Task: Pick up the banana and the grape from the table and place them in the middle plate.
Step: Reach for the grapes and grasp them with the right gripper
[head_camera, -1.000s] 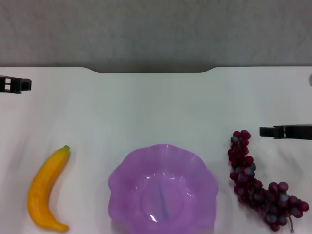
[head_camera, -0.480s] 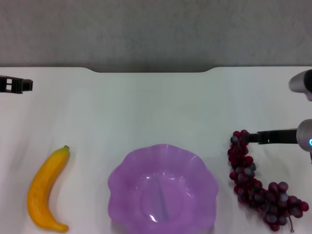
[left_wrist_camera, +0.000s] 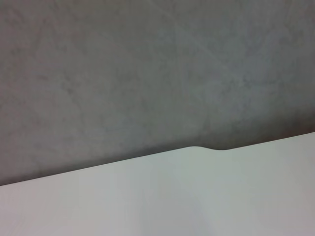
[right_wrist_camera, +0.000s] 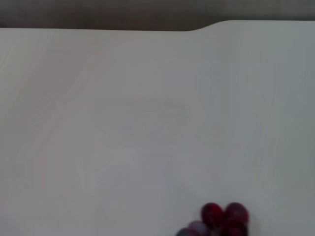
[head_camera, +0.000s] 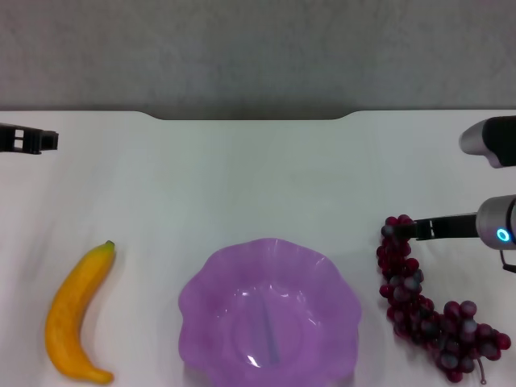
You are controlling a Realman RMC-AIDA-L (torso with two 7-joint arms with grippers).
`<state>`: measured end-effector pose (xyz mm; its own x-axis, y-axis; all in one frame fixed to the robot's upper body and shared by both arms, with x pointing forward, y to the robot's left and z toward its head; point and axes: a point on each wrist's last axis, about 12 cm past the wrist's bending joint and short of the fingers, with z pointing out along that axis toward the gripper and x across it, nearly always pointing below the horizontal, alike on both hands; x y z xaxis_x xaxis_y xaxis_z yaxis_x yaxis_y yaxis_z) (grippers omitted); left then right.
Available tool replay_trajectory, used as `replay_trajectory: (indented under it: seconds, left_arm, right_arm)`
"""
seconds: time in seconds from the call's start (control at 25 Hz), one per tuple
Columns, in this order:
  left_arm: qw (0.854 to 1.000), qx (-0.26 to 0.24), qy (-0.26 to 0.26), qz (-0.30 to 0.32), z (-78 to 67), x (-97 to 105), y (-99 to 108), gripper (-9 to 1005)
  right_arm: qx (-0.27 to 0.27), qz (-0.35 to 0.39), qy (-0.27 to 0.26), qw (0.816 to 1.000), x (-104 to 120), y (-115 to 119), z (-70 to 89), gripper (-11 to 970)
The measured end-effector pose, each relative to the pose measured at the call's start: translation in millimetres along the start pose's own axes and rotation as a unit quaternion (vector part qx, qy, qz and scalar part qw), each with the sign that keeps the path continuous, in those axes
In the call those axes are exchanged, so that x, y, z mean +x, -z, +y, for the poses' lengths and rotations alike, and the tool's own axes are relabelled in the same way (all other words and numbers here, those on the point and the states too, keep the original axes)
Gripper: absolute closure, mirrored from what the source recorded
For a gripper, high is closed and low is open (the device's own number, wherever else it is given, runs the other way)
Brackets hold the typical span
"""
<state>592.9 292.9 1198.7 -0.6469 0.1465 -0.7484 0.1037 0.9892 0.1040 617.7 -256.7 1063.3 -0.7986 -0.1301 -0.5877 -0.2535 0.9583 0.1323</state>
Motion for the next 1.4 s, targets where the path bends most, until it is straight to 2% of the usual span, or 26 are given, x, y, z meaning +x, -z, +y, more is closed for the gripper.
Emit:
replay_trajectory:
  seconds: [0.28,1.08,1.4]
  left_arm:
    - [1.0,0.001,-0.001,0.001,-1.1,-1,0,316]
    - [1.0,0.008,-0.006,0.002,-6.8,-5,0,316]
    - [1.0,0.007,-0.005,0.006,-5.8,-4,0,316]
  right_arm:
    - [-0.011,0.005,0.003,1.0,0,-9,3.4,236]
    - [0.03,0.007,0.01,0.999,3,-23,-8.0,245]
    - [0.025,0.004,0.021,0.999,-3,-24,-2.3,249]
